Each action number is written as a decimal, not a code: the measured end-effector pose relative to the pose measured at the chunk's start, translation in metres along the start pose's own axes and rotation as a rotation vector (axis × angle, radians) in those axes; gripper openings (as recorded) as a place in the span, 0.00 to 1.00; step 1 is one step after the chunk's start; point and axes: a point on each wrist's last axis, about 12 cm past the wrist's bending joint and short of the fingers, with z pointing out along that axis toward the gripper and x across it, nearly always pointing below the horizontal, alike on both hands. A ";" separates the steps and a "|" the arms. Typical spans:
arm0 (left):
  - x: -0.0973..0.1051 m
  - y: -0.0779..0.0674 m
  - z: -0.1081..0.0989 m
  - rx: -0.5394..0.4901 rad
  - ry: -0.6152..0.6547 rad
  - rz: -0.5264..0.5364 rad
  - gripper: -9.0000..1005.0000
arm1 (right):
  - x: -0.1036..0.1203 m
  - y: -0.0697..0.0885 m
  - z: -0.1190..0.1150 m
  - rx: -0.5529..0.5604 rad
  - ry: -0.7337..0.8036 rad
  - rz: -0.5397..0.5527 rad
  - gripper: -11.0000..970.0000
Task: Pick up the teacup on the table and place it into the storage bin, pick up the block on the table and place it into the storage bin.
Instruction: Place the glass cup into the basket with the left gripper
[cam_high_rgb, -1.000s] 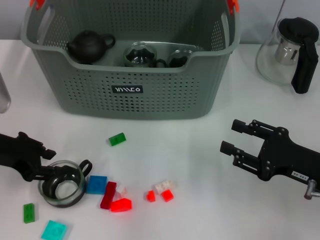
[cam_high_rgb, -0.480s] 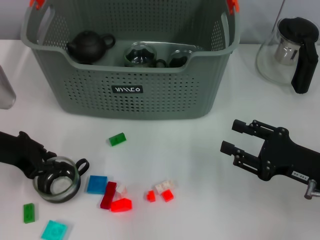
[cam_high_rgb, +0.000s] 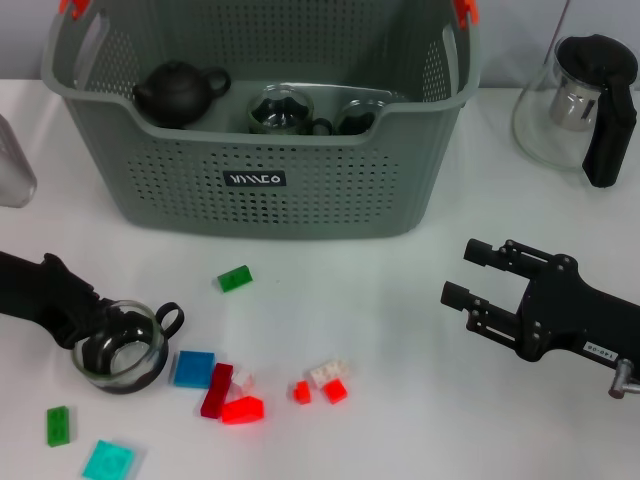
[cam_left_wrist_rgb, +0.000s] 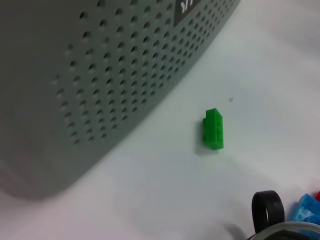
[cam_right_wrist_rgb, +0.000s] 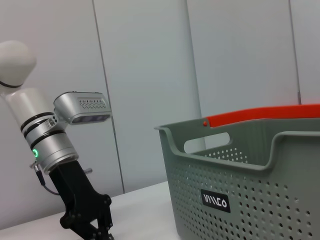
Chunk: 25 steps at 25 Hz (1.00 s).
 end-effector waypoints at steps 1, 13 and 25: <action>0.000 0.000 0.000 0.005 -0.005 0.001 0.06 | 0.000 0.000 0.000 0.000 0.000 0.000 0.66; -0.035 0.012 -0.059 0.134 -0.471 0.062 0.05 | -0.002 -0.001 0.003 -0.008 -0.004 -0.005 0.66; -0.156 0.033 -0.051 0.030 -0.633 -0.001 0.05 | -0.003 -0.001 0.006 -0.021 -0.003 -0.010 0.66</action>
